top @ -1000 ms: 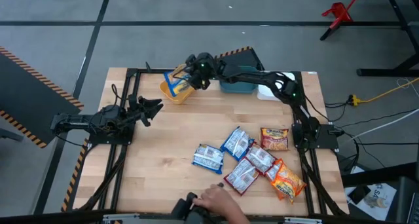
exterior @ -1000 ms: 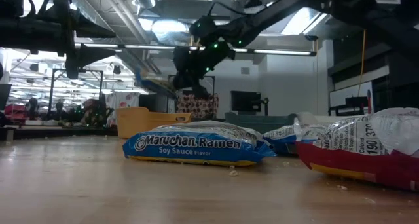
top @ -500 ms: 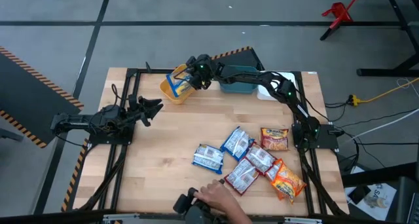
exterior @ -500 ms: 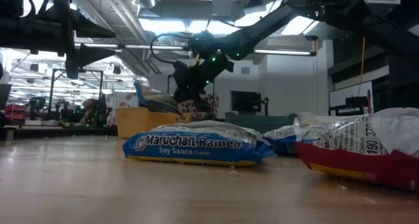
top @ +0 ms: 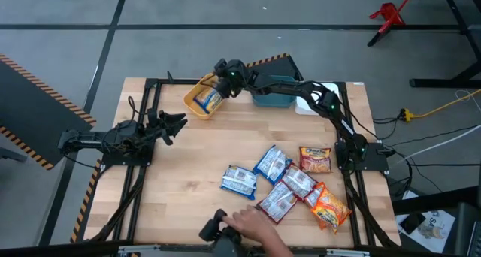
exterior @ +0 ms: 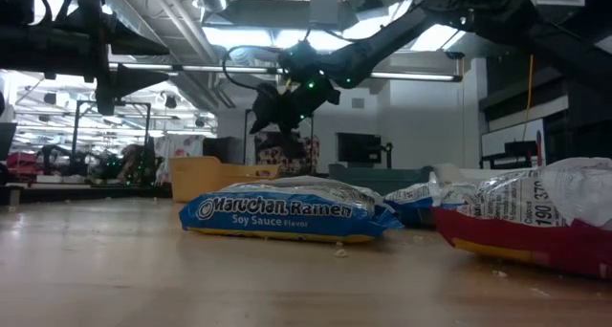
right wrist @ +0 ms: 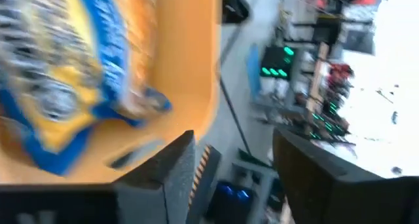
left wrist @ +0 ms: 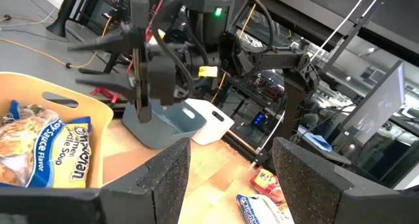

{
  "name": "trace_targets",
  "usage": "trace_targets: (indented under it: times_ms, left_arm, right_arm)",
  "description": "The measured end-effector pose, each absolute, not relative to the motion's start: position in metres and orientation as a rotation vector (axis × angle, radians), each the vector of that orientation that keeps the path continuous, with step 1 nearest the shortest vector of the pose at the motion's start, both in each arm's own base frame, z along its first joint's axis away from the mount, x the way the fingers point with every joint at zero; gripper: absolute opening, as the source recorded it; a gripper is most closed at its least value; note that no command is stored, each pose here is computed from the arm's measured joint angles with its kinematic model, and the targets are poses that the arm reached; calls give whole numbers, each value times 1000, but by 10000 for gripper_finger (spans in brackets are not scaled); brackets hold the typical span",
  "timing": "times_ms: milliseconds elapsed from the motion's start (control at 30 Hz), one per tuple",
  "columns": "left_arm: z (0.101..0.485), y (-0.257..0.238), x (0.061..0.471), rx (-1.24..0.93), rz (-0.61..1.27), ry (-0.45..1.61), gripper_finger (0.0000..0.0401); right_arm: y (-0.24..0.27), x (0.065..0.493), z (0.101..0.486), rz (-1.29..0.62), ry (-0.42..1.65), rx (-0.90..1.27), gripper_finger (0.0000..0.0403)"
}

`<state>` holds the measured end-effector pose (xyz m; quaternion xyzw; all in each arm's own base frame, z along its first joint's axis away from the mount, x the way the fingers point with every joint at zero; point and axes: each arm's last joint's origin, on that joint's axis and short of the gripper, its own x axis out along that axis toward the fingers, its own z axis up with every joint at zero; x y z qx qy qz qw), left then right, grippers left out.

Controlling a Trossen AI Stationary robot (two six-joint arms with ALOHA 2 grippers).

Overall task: Sort Maruchan noodles
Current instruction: Put the left blue noodle pack into the yellow bin

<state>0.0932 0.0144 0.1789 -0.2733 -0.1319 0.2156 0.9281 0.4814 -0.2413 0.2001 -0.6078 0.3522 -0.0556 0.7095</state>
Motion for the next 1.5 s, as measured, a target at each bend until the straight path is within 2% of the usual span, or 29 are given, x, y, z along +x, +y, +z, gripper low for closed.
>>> trace_targets:
  times_ms: [167, 267, 367, 533, 700, 833, 967, 1067, 1233, 1367, 1500]
  left_arm:
    - [179, 14, 93, -560, 442, -270, 212]
    - [179, 14, 93, -558, 441, -270, 212]
    - [179, 14, 93, -537, 426, -260, 212]
    - [179, 13, 94, -509, 406, -248, 212]
    - [179, 13, 94, -508, 383, -242, 212]
    - [179, 12, 94, -508, 358, -237, 212]
    - [179, 11, 95, -507, 336, -231, 212]
    - [179, 11, 95, -505, 317, -226, 212]
    - [179, 11, 95, -505, 306, -224, 212]
    - [179, 10, 95, -504, 302, -223, 212]
    - [179, 10, 95, -512, 290, -222, 212]
  right_arm:
    - [-227, 488, 239, -263, 910, -1342, 210]
    - [-204, 485, 273, -242, 965, -1159, 217]
    - [-179, 472, 308, -106, 989, -936, 224]
    - [-142, 436, 349, 42, 910, -678, 227]
    - [-117, 406, 374, 238, 845, -150, 227]
    - [-93, 394, 366, 394, 988, 98, 227]
    - [-56, 394, 337, 385, 1205, 140, 227]
    - [-17, 397, 304, 470, 1327, 175, 227]
    - [49, 393, 239, 539, 1447, 31, 227]
    - [75, 394, 198, 464, 1385, -98, 227]
    - [88, 397, 180, 401, 1282, -177, 227]
